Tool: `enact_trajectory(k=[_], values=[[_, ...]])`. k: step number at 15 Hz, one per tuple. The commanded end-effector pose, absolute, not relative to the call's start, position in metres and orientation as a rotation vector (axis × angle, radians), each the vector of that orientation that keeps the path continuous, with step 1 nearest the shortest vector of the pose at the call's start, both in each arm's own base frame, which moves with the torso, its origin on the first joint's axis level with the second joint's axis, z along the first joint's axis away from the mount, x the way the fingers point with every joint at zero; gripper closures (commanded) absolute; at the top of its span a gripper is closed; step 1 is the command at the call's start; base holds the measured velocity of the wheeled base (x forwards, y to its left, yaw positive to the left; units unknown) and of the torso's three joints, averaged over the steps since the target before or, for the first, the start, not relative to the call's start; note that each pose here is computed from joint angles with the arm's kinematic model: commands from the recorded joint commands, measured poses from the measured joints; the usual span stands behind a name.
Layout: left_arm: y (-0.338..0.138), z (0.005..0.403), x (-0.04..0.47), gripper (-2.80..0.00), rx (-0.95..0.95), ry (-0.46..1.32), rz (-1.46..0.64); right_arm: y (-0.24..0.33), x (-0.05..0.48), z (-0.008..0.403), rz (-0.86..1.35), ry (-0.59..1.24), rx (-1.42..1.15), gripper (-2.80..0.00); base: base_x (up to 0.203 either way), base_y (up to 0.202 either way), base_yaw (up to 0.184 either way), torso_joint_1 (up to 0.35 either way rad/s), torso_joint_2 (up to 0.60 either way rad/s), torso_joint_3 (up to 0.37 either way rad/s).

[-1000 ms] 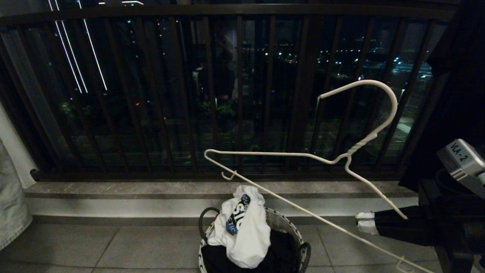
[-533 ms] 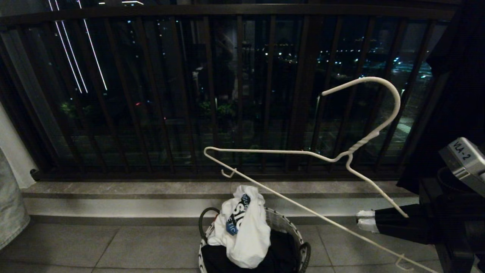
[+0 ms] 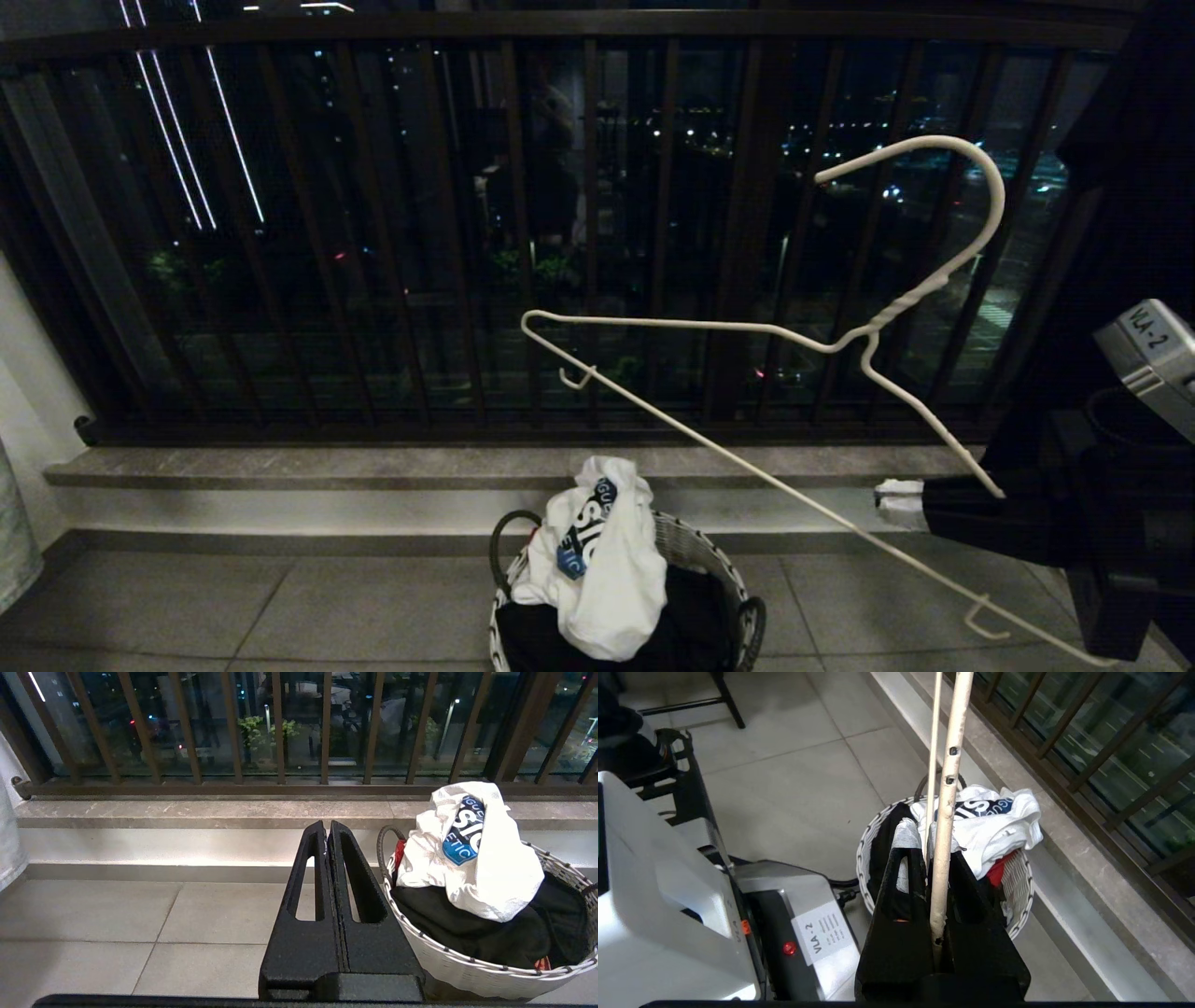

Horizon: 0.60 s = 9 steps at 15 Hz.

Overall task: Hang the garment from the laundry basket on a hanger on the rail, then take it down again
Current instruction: Pick up clothes from the basket

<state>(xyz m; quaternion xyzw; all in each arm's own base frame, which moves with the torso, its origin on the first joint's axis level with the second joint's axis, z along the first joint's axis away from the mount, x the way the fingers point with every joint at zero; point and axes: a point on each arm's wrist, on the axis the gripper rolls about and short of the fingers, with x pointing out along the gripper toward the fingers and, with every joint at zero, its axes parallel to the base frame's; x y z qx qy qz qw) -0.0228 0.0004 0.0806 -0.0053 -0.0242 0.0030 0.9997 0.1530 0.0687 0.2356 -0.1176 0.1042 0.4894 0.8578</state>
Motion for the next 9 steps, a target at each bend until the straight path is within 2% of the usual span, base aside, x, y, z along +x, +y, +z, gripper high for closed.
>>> enact_trajectory(k=[1,9], values=[[0.0004,0.0764,-0.0216,0.0,-0.011,-0.034,0.006,0.069,0.154,0.2347,1.019,0.224,-0.25,0.0,0.0,0.0,0.0,0.0,0.0,0.0],[0.0004,0.0764,-0.0216,0.0,-0.011,-0.034,0.006,0.0676,0.1553,0.2356,0.94,0.229,-0.275,0.0,0.0,0.0,0.0,0.0,0.0,0.0]])
